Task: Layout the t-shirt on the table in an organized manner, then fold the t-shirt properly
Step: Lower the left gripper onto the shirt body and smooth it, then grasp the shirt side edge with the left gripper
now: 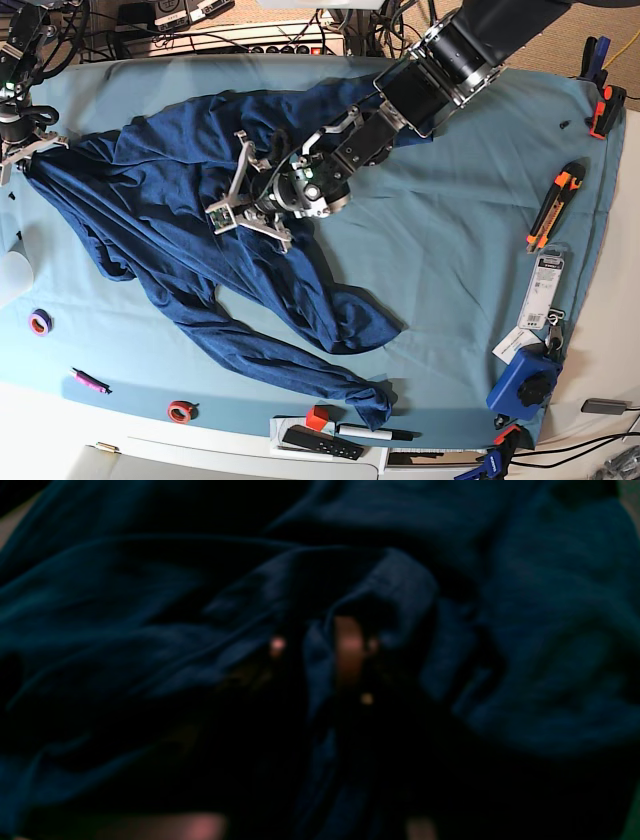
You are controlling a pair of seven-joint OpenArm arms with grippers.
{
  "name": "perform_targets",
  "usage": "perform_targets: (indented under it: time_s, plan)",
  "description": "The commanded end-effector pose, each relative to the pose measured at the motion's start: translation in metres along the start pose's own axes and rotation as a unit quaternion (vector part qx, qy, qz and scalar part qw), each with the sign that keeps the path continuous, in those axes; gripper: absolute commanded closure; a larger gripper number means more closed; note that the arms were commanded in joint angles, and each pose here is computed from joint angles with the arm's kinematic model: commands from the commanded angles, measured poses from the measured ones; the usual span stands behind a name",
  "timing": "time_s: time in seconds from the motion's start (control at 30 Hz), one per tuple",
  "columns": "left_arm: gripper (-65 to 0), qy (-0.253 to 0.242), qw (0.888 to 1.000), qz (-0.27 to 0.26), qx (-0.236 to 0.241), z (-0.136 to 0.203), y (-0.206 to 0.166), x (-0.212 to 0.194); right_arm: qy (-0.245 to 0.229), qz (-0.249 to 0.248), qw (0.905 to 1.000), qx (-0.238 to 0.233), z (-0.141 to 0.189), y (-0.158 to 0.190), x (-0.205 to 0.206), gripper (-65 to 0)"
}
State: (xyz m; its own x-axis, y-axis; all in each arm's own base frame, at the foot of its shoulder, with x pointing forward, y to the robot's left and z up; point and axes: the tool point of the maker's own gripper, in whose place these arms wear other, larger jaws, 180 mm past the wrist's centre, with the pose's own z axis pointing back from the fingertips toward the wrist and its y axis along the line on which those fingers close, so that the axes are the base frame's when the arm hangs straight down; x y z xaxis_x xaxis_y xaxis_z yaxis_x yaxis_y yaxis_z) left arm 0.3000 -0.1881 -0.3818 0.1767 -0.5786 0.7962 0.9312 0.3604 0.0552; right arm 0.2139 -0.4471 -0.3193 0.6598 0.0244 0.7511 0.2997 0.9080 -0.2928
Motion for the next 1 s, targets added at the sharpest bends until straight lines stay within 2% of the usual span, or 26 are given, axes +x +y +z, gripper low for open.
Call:
perform_targets:
  time_s: [0.0,0.17,0.33,0.67,0.8,0.97]
  plan:
    - [0.0,-0.030,0.999,-0.007,0.012,0.003,0.011,0.024,-0.027,0.007,0.9995,-0.012,0.003,-0.010,0.019,0.0]
    - [0.0,-0.017,0.999,-0.021,0.031,0.018,0.030,0.006,-0.028,0.007,0.9995,-0.012,0.003,-0.010,0.020,0.0]
    - [0.0,-0.005,0.998,-0.026,0.065,0.048,0.057,-0.018,-0.029,0.007,0.9995,-0.012,0.003,-0.010,0.020,0.0]
    - [0.0,-0.065,0.989,0.080,0.107,0.124,0.089,-0.042,-0.029,0.007,0.9995,-0.012,0.003,-0.010,0.020,0.0]
    - [0.0,-0.091,0.981,0.128,0.117,0.154,0.102,-0.056,-0.029,0.007,0.9995,-0.013,0.003,-0.010,0.020,0.0]
    - [0.0,-0.089,0.966,0.197,0.140,0.193,0.124,-0.091,-0.028,0.008,0.9995,-0.013,0.003,-0.010,0.020,0.0]
